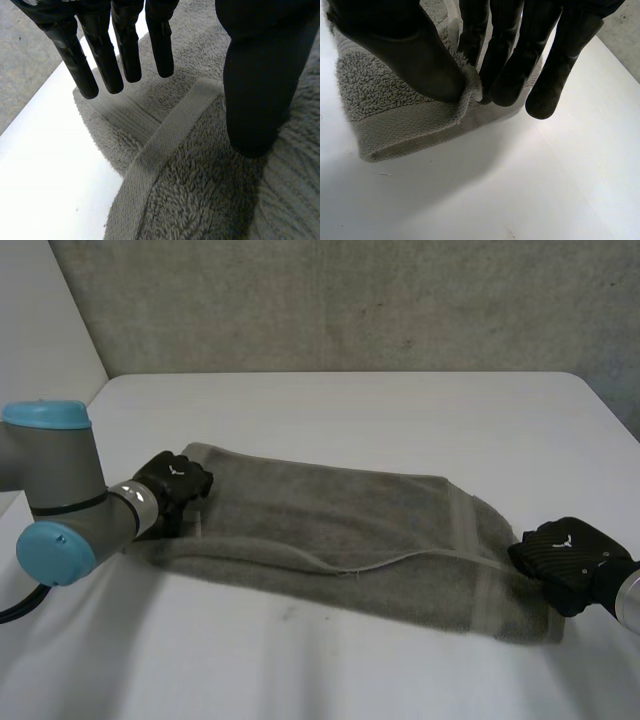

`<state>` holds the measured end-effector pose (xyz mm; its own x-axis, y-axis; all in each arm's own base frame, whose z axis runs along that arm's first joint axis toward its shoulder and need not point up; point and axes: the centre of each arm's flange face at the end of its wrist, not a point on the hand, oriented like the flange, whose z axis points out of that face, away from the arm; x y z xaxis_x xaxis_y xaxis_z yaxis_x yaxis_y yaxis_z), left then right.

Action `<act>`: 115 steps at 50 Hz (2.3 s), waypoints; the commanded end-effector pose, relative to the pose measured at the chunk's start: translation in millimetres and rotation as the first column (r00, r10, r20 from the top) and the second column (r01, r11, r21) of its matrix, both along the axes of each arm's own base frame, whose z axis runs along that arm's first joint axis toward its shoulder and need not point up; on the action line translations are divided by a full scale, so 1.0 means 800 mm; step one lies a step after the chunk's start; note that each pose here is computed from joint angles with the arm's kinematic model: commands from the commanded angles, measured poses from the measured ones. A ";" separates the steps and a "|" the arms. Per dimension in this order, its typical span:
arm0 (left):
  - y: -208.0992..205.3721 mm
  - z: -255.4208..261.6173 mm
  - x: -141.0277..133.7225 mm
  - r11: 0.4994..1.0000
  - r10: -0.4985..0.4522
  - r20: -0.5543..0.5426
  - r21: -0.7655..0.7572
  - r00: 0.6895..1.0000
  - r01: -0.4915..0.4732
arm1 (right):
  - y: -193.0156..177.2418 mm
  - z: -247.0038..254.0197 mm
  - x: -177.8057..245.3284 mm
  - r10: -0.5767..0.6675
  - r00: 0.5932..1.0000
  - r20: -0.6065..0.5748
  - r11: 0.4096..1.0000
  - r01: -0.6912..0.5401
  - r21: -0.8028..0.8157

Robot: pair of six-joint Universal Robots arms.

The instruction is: Fold the towel.

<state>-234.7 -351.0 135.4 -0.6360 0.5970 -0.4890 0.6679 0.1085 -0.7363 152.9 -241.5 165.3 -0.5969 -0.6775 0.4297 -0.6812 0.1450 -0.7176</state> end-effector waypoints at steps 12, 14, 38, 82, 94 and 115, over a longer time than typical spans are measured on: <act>0.012 -0.017 0.002 0.999 -0.027 0.047 0.035 0.999 0.025 | 0.001 -0.002 0.000 0.000 1.000 0.000 1.000 0.000 0.006; 0.013 -0.018 0.003 0.999 -0.026 0.048 0.038 0.999 0.024 | 0.001 -0.002 0.000 0.001 1.000 -0.001 1.000 -0.001 0.004; 0.025 0.049 0.016 0.997 0.032 -0.064 -0.074 0.997 -0.036 | -0.010 0.017 -0.003 -0.010 1.000 -0.004 0.998 0.010 -0.054; 0.044 0.036 0.046 0.986 0.118 -0.167 -0.098 0.979 -0.135 | 0.005 0.003 0.003 0.008 1.000 -0.002 1.000 -0.008 -0.006; 0.062 0.031 0.049 0.988 0.119 -0.163 -0.074 0.979 -0.133 | 0.006 0.001 0.003 0.007 1.000 -0.002 1.000 -0.007 -0.001; 0.063 0.029 0.044 0.988 0.089 -0.186 -0.110 0.978 -0.111 | 0.005 0.001 0.002 0.002 1.000 -0.006 1.000 -0.002 -0.001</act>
<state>-200.4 -300.9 157.5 -0.7692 0.4818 -0.4197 0.5189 0.0876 -0.8504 154.9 -237.0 165.6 -0.5921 -0.6802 0.4322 -0.6858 0.1435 -0.7135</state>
